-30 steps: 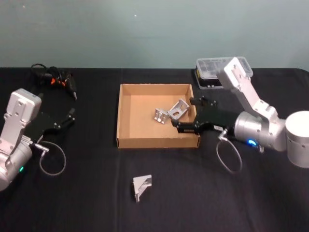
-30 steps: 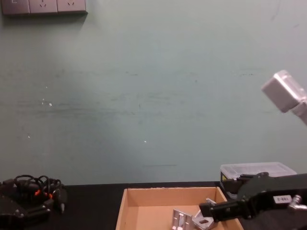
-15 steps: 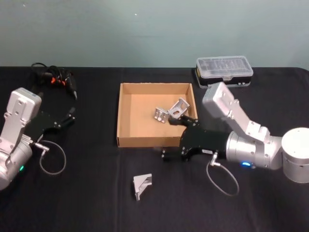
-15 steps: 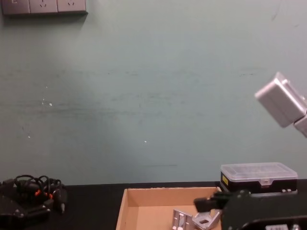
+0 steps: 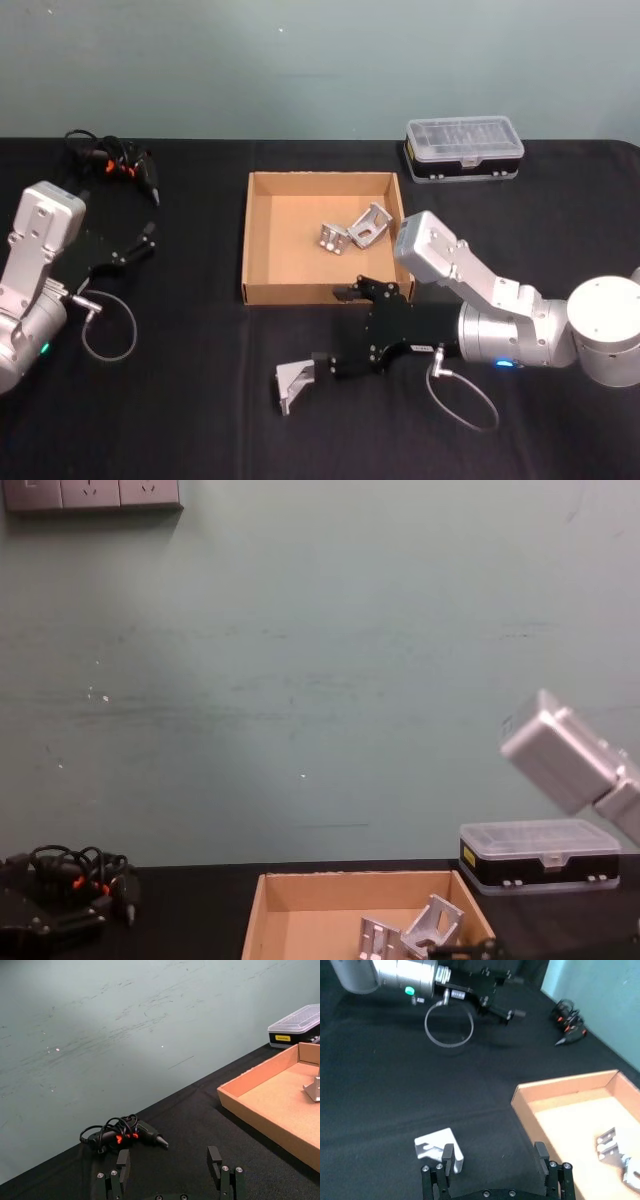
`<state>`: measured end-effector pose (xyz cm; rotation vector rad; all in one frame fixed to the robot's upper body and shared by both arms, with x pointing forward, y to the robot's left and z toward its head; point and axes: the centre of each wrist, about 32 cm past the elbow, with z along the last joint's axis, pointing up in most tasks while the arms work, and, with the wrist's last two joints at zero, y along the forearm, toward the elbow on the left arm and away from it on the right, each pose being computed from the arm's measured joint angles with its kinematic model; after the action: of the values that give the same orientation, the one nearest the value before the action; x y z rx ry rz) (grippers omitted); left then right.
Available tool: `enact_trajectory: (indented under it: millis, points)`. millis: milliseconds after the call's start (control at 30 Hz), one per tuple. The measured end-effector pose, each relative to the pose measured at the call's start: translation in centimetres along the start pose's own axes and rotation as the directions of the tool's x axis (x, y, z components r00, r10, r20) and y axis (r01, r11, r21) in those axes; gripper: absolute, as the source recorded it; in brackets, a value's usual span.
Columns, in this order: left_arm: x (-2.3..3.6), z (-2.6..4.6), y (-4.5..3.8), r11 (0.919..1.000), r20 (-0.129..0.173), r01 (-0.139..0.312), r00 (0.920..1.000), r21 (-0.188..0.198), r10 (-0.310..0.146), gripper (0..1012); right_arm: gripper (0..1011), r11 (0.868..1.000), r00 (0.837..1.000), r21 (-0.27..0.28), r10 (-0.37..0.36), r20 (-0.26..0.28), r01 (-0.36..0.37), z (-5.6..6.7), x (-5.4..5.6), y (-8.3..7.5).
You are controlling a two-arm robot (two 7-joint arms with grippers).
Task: Use one hand to pick up the angle iron from the table and place it into the box.
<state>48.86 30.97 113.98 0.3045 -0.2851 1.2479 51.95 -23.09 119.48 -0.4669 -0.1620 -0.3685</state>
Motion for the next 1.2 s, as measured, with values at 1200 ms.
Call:
enact_trajectory:
  millis: [1200]
  points:
    - [0.0, 0.0, 0.0, 1.0, 0.0, 0.0, 1.0, 0.0, 0.0, 1011, 1002, 0.991, 0.996, -0.107, 0.085, 0.01, -0.083, 0.2, 0.2, 2.7]
